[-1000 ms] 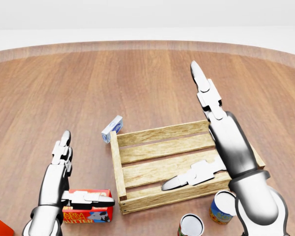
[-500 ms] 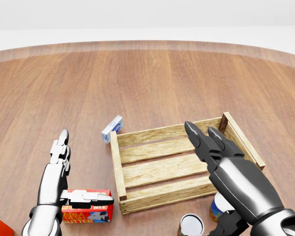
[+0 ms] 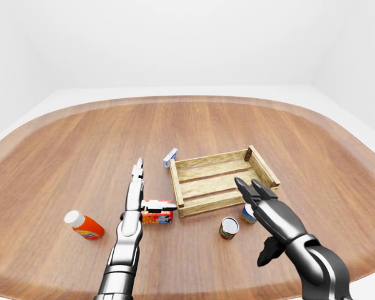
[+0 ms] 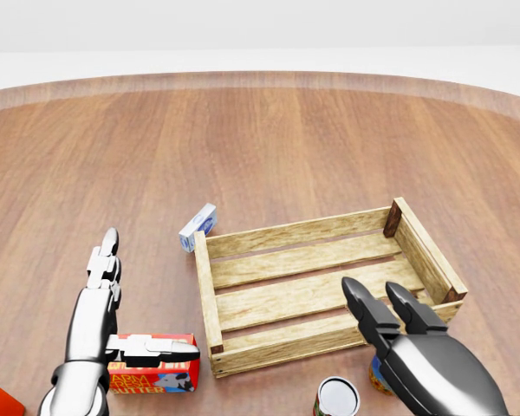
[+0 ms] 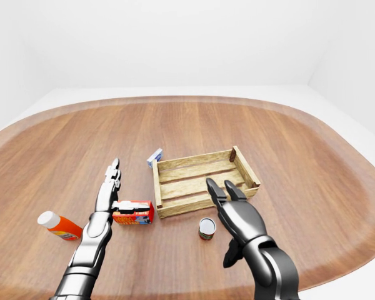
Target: Pick up the tomato sauce, and put it in the wooden tray.
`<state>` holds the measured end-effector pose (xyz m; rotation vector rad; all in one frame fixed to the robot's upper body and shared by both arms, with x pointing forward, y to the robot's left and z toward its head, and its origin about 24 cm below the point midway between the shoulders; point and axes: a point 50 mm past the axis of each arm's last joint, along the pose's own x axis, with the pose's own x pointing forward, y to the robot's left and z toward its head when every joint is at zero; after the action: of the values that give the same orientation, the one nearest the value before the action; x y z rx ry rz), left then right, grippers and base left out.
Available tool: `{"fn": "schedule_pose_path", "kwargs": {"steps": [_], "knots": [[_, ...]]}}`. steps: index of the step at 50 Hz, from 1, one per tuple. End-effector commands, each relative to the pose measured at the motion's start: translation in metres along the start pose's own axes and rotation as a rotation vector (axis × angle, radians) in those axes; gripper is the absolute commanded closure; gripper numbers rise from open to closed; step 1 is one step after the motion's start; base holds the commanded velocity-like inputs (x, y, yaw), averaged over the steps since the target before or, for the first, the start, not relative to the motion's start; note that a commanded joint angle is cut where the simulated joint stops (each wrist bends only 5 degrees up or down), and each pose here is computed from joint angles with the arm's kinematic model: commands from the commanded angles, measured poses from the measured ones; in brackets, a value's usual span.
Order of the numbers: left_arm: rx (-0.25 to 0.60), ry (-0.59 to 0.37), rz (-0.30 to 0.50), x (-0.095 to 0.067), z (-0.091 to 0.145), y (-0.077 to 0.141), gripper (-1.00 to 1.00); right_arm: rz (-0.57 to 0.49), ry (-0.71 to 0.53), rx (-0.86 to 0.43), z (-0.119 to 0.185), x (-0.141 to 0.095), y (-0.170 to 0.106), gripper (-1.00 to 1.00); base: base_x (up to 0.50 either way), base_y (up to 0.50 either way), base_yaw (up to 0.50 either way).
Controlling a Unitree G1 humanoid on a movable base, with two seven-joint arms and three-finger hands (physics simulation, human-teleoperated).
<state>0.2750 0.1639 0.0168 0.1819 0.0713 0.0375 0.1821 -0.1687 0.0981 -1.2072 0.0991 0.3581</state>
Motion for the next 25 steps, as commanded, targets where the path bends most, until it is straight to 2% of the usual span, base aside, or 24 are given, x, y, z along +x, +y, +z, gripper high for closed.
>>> {"fn": "schedule_pose_path", "kwargs": {"steps": [1,9,25], "knots": [[0.008,0.008,0.003,0.001,-0.002,0.000,-1.00,0.138,0.060,0.028,-0.008,0.001,0.031,-1.00,0.00,0.00,0.00],[0.011,0.015,0.001,0.001,-0.003,-0.001,-1.00,0.211,0.039,0.021,-0.007,0.012,0.045,-1.00,0.00,0.00,0.00],[0.013,0.020,0.000,0.001,-0.004,-0.001,-1.00,0.292,0.017,-0.002,-0.006,0.020,0.060,-1.00,0.00,0.00,0.00]]}}
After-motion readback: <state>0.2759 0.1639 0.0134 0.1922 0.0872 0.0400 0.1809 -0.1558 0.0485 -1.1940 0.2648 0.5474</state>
